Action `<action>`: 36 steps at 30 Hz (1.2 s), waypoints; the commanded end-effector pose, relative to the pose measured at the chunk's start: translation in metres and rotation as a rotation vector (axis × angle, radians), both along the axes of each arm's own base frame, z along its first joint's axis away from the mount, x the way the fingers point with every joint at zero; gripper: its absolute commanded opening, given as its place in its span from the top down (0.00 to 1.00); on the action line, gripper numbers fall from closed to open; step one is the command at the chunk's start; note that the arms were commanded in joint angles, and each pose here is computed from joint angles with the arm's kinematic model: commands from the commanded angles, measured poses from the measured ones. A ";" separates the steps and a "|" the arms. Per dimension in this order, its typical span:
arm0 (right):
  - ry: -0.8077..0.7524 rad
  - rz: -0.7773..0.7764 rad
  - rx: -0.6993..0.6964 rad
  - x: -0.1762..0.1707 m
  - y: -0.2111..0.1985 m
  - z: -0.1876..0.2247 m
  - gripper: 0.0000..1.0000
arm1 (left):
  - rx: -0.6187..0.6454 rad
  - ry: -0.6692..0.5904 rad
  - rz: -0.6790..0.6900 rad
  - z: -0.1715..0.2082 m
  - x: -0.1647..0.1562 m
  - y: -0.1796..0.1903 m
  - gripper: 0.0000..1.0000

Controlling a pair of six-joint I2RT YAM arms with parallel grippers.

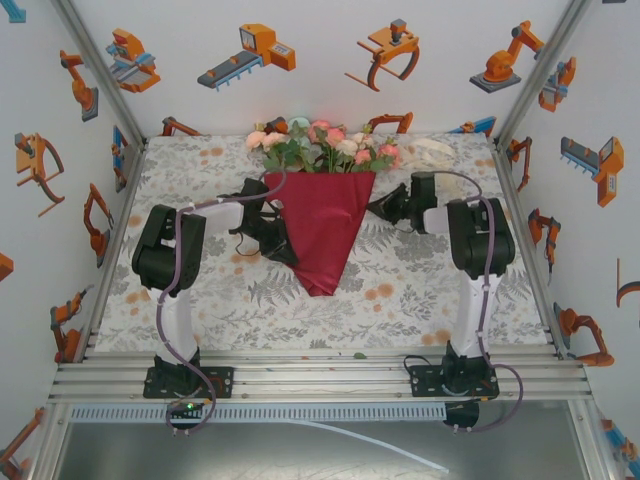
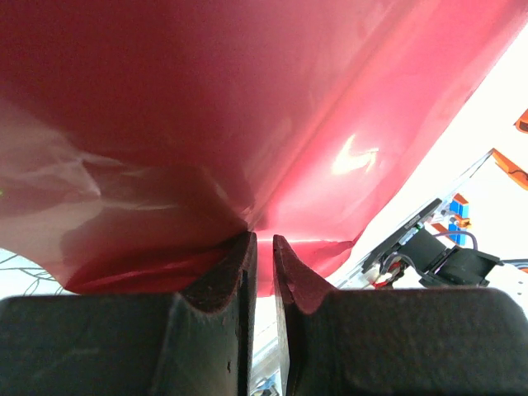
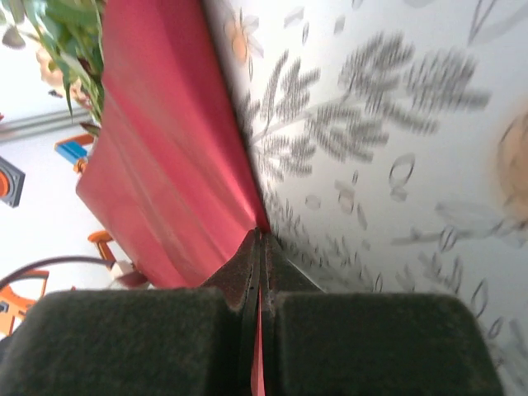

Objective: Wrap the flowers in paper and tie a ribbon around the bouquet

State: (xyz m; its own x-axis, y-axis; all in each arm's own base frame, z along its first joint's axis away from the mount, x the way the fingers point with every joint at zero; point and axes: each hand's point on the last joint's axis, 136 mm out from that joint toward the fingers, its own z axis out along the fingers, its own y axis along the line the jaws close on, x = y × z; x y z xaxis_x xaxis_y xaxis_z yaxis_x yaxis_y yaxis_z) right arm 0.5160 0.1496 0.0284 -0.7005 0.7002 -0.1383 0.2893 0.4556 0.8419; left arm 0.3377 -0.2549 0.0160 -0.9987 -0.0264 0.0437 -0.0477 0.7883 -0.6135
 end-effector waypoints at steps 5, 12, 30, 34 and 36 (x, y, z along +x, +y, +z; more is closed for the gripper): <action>0.027 0.000 -0.054 0.031 -0.013 -0.008 1.00 | 0.063 0.019 -0.029 -0.017 -0.010 0.009 0.80; 0.023 0.008 -0.062 0.066 -0.022 0.000 1.00 | 0.066 0.004 -0.034 -0.011 -0.008 0.009 0.78; -0.074 0.150 -0.307 -0.040 -0.044 0.139 0.93 | -0.022 -0.259 0.079 0.103 0.050 0.013 0.55; -0.058 0.185 -0.311 -0.052 -0.042 0.143 0.92 | -0.050 -0.286 0.105 0.121 0.060 0.014 0.55; -0.051 0.198 -0.312 -0.054 -0.041 0.144 0.91 | -0.061 -0.288 0.115 0.126 0.063 0.014 0.54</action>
State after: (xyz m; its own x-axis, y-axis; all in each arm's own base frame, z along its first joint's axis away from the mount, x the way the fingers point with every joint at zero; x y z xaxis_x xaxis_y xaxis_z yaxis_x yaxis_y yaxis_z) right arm 0.4785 0.1092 0.1965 -0.7520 0.5120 -0.4152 0.0930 0.7060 0.7021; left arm 0.3963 -0.2411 0.1226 -0.9668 -0.1207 -0.2251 0.0534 0.7663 -0.6402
